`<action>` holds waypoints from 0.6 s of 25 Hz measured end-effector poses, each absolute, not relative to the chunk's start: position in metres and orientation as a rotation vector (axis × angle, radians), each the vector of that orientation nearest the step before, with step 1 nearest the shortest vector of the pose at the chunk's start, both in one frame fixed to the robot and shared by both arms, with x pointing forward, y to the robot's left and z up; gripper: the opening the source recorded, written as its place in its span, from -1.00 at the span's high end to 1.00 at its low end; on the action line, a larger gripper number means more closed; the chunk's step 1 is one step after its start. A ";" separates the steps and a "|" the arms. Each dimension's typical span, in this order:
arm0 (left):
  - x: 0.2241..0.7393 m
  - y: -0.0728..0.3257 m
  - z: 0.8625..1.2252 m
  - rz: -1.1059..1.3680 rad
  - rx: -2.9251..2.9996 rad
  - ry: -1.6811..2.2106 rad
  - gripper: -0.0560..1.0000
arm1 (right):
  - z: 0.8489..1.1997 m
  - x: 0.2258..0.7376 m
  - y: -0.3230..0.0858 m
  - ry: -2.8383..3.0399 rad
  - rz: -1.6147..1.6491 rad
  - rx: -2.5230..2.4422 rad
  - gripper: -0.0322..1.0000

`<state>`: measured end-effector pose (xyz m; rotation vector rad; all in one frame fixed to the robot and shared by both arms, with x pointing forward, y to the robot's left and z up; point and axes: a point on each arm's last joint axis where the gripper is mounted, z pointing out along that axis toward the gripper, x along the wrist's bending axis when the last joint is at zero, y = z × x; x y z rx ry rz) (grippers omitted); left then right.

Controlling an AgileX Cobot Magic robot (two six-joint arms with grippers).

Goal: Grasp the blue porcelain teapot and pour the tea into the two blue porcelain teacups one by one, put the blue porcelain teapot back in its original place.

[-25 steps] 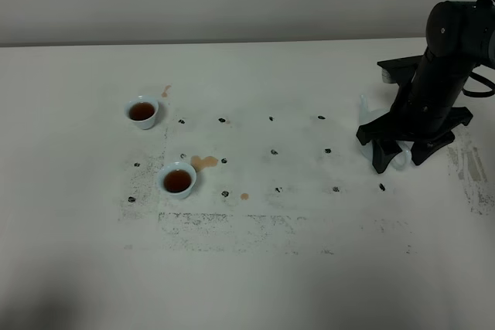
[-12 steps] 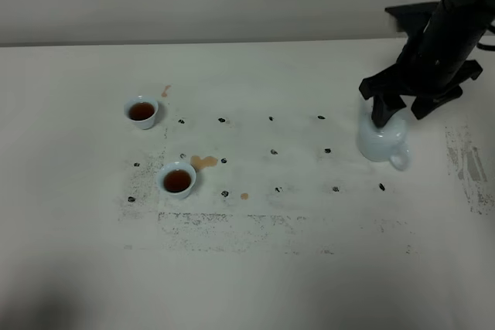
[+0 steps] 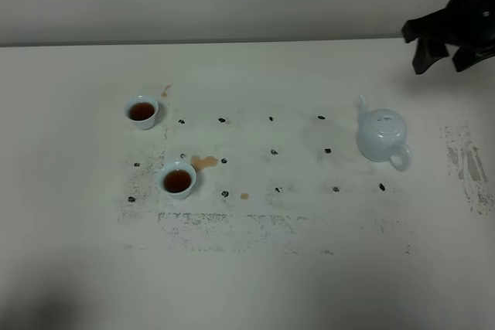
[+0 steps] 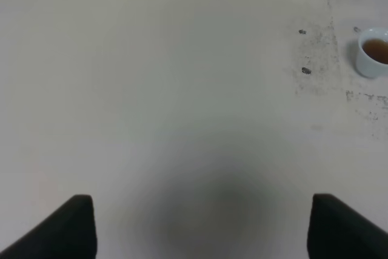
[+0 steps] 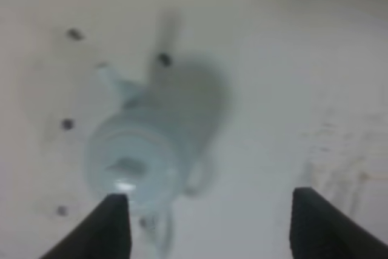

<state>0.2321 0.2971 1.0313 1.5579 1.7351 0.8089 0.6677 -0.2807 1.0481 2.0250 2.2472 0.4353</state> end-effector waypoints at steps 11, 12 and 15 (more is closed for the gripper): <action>0.232 0.297 1.031 0.809 1.558 1.735 -0.40 | 1.090 0.601 -0.303 2.155 0.448 2.060 -0.04; 0.232 0.297 1.031 0.809 1.558 1.735 -0.40 | 1.089 0.585 -0.302 2.166 0.428 2.072 -0.04; 0.232 0.297 1.031 0.809 1.558 1.735 -0.40 | 1.094 0.526 -0.299 2.173 0.417 2.081 -0.04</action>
